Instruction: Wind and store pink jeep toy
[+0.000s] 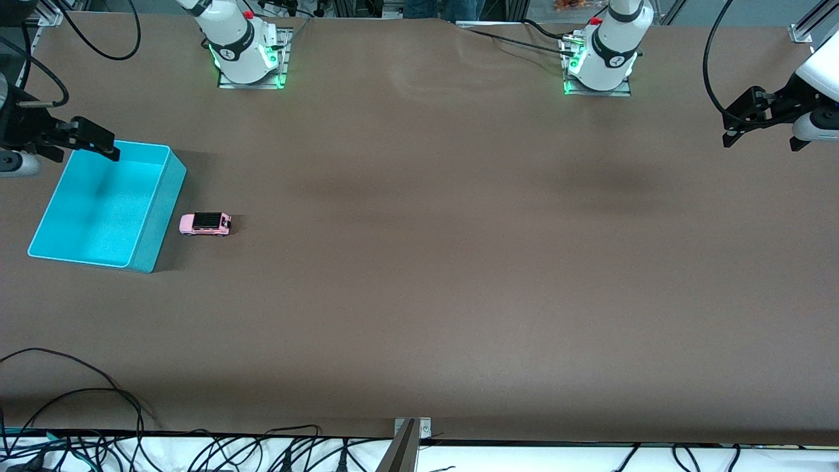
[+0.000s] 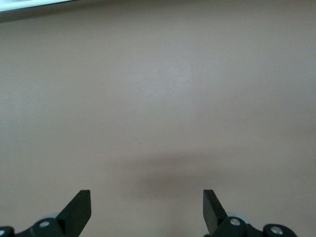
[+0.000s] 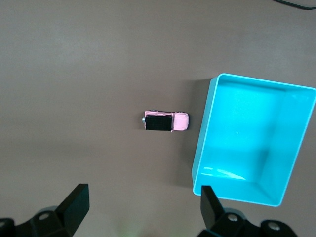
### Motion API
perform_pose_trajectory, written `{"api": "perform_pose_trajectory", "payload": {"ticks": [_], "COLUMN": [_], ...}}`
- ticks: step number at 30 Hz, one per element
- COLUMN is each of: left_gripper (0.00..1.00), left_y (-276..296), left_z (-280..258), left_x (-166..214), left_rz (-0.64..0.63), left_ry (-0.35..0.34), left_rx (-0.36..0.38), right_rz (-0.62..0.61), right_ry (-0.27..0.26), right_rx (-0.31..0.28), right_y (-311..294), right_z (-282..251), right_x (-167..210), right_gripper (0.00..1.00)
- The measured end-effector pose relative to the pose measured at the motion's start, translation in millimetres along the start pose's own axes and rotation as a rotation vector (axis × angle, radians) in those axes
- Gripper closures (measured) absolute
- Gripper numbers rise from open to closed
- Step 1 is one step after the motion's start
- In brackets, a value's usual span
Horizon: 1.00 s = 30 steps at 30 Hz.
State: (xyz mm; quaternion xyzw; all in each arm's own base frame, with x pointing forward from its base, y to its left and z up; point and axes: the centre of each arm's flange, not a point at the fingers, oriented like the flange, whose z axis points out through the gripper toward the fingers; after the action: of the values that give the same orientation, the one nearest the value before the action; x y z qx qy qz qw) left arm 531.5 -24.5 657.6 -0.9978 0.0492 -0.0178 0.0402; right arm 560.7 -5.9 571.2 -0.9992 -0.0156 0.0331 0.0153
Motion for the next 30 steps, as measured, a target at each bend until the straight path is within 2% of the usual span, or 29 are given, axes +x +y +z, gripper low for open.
{"api": "perform_pose_trajectory", "payload": {"ticks": [14, 25, 30], "left_gripper": [0.00, 0.00, 0.00], "left_y": [0.0, 0.0, 0.0], "left_z": [0.0, 0.0, 0.0], "left_x": [0.0, 0.0, 0.0], "left_rz": [0.000, 0.000, 0.000], "left_ry": [0.000, 0.000, 0.000], "left_rx": [0.000, 0.000, 0.000], "right_rz": [-0.027, -0.037, -0.051], "right_ry": [-0.019, 0.011, 0.005], "right_rx": [0.005, 0.003, 0.002], "right_y": [-16.9, -23.0, -31.7], "right_z": [60.3, 89.1, 112.3], "right_x": [6.7, 9.2, 8.1], "right_gripper": [0.00, 0.00, 0.00]}}
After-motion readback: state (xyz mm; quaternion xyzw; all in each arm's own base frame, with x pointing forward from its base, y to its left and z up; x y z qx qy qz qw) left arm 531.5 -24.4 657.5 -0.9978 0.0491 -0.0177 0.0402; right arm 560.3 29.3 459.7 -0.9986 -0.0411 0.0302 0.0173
